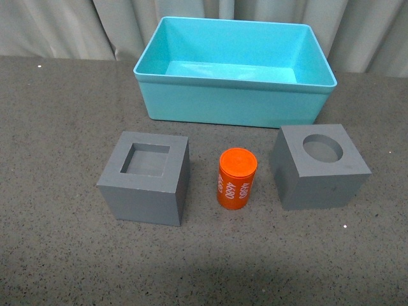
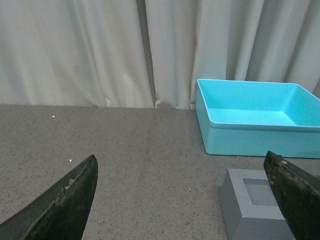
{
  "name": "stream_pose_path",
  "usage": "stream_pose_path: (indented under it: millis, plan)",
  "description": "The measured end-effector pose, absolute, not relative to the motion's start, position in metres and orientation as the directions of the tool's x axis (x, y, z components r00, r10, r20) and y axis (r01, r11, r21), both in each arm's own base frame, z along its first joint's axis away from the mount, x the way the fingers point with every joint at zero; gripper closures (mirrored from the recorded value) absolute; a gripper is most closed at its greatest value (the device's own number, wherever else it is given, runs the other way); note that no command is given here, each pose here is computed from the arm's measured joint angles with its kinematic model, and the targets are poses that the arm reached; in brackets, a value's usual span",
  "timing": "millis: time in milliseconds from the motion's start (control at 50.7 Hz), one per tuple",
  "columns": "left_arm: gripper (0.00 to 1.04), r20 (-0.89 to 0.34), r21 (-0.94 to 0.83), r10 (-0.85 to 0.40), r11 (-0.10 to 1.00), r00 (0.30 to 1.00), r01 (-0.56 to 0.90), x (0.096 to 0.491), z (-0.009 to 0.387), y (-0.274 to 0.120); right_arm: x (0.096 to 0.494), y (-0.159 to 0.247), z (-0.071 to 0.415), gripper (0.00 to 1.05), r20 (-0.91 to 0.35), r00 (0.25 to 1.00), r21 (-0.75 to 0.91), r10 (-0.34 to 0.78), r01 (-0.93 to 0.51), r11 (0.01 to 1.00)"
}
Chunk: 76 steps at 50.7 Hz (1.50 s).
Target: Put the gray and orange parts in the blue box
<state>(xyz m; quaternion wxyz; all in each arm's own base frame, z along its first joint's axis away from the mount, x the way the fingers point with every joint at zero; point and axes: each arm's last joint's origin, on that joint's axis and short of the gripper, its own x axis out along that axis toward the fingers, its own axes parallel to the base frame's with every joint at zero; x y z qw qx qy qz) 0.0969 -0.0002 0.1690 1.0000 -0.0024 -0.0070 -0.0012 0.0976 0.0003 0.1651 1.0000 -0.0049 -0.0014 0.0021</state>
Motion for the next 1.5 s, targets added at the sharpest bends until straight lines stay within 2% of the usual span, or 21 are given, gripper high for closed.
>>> stream_pose_path:
  millis: [612,651,691,750,809,908,1026,1263,1500]
  plan:
    - [0.07,0.014,-0.005,-0.002,1.0,1.0,0.002,0.097,0.169,0.0,0.098,0.0,0.165,0.1,0.003,1.0,-0.01,0.004,-0.004,1.0]
    - [0.07,0.014,-0.005,-0.002,1.0,1.0,0.002,0.097,0.169,0.0,0.098,0.0,0.165,0.1,-0.002,1.0,-0.031,-0.019,0.019,0.999]
    - [0.07,0.014,-0.005,-0.002,1.0,1.0,0.002,0.097,0.169,0.0,0.101,0.002,0.165,0.1,-0.016,0.996,-0.122,-0.087,0.085,0.989]
    - [0.07,0.014,-0.005,-0.002,1.0,1.0,0.002,0.097,0.169,0.0,0.11,0.008,0.168,0.1,-0.065,0.995,-0.244,-0.081,0.063,0.968]
    - [0.07,0.014,-0.005,-0.002,1.0,1.0,0.002,0.097,0.169,0.0,0.125,0.015,0.173,0.1,-0.121,0.992,-0.264,-0.035,0.002,0.965]
    - [0.07,0.014,-0.005,-0.002,1.0,1.0,0.002,0.097,0.169,0.0,0.156,0.027,0.175,0.1,-0.225,0.974,-0.241,0.014,-0.07,0.968]
    - [0.07,0.014,-0.005,-0.002,1.0,1.0,0.002,0.097,0.169,0.0,0.206,0.042,0.162,0.1,-0.408,0.91,-0.155,0.072,-0.147,0.977]
    - [0.07,0.014,-0.005,-0.002,1.0,1.0,0.002,0.097,0.169,0.0,0.272,0.057,0.131,0.1,-0.641,0.765,-0.051,0.057,-0.117,0.992]
    - [0.07,0.014,-0.005,-0.002,1.0,1.0,0.002,0.097,0.169,0.0,0.304,0.067,0.111,0.1,-0.742,0.669,0.01,0.056,-0.072,0.997]
